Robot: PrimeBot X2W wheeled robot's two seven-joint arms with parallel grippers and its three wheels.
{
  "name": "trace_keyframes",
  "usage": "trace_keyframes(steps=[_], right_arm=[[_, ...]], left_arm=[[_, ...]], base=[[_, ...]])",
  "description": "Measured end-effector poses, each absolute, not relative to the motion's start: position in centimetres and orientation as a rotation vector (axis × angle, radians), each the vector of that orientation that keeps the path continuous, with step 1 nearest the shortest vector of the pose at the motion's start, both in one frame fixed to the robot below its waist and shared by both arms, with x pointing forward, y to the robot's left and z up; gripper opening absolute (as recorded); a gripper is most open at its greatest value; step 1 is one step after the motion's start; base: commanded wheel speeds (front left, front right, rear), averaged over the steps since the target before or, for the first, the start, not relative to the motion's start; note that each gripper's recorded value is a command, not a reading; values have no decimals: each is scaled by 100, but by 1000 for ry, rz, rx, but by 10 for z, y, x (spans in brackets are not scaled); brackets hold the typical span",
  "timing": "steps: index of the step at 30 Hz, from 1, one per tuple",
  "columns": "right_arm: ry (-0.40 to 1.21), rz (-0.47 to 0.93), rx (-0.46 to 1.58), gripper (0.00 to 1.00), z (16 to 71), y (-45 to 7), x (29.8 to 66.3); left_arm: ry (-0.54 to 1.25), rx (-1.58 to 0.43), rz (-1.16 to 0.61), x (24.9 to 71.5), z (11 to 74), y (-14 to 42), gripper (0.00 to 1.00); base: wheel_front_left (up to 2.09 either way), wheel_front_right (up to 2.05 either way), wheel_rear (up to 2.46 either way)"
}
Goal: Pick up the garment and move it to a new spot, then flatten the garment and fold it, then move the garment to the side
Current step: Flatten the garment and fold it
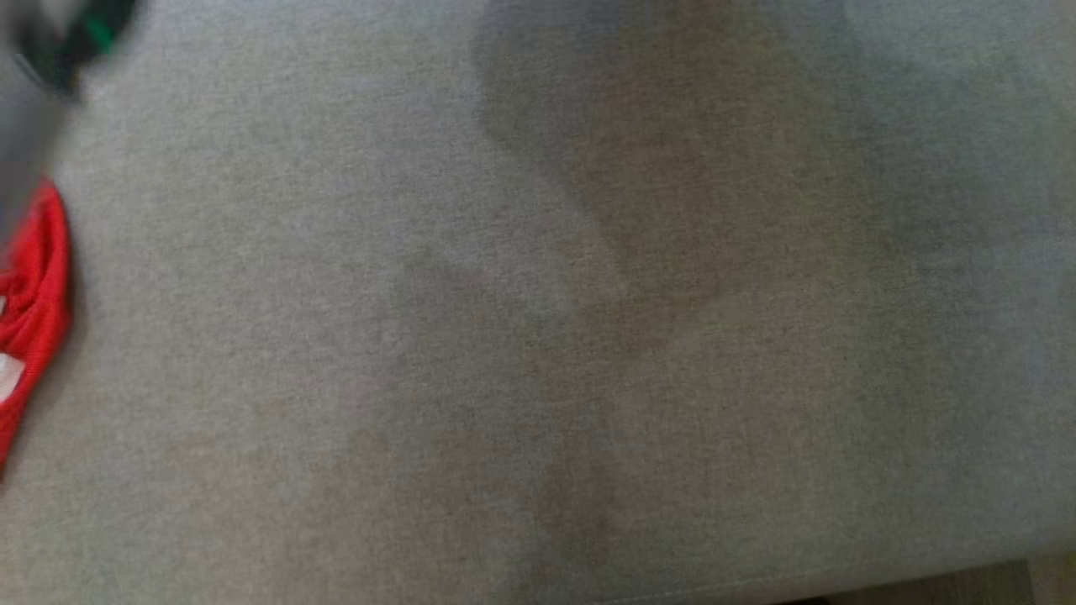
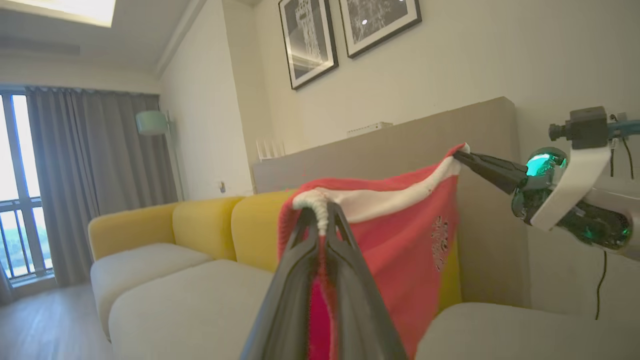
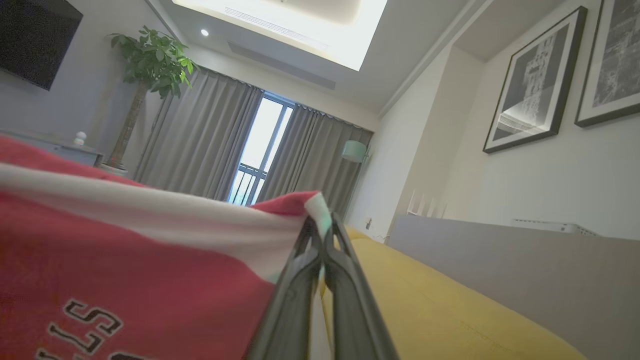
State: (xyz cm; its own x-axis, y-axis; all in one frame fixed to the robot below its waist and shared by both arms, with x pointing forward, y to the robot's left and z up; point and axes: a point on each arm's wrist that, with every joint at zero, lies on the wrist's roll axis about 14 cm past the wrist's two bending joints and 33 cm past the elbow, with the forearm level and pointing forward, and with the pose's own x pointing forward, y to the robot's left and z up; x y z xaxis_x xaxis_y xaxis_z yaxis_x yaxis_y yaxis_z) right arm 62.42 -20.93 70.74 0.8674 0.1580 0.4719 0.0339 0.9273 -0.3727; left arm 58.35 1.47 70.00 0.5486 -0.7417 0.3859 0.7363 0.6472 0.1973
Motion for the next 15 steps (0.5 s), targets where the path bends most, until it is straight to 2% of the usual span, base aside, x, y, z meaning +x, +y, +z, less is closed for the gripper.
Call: trace_keyframes(steps=[4, 7, 9, 10, 15], right_arm=[[-496, 72, -346, 0, 679, -204, 612], [-393, 79, -328, 0, 629, -205, 593], [-297, 84, -327, 0, 589, -207, 574], [-216, 80, -308, 0, 557, -210, 551], [-57, 64, -272, 0, 509, -218, 493]], left_arm=[[-336, -59, -894, 562, 646, 15, 0], [-226, -119, -898, 536, 605, 18, 0], [-149, -155, -890, 515, 578, 20, 0], [-75, -183, -891, 489, 554, 20, 0], [109, -234, -877, 418, 498, 20, 0]], base=[[0, 0, 0], [0, 0, 0], [0, 0, 0], [0, 0, 0], [0, 0, 0]])
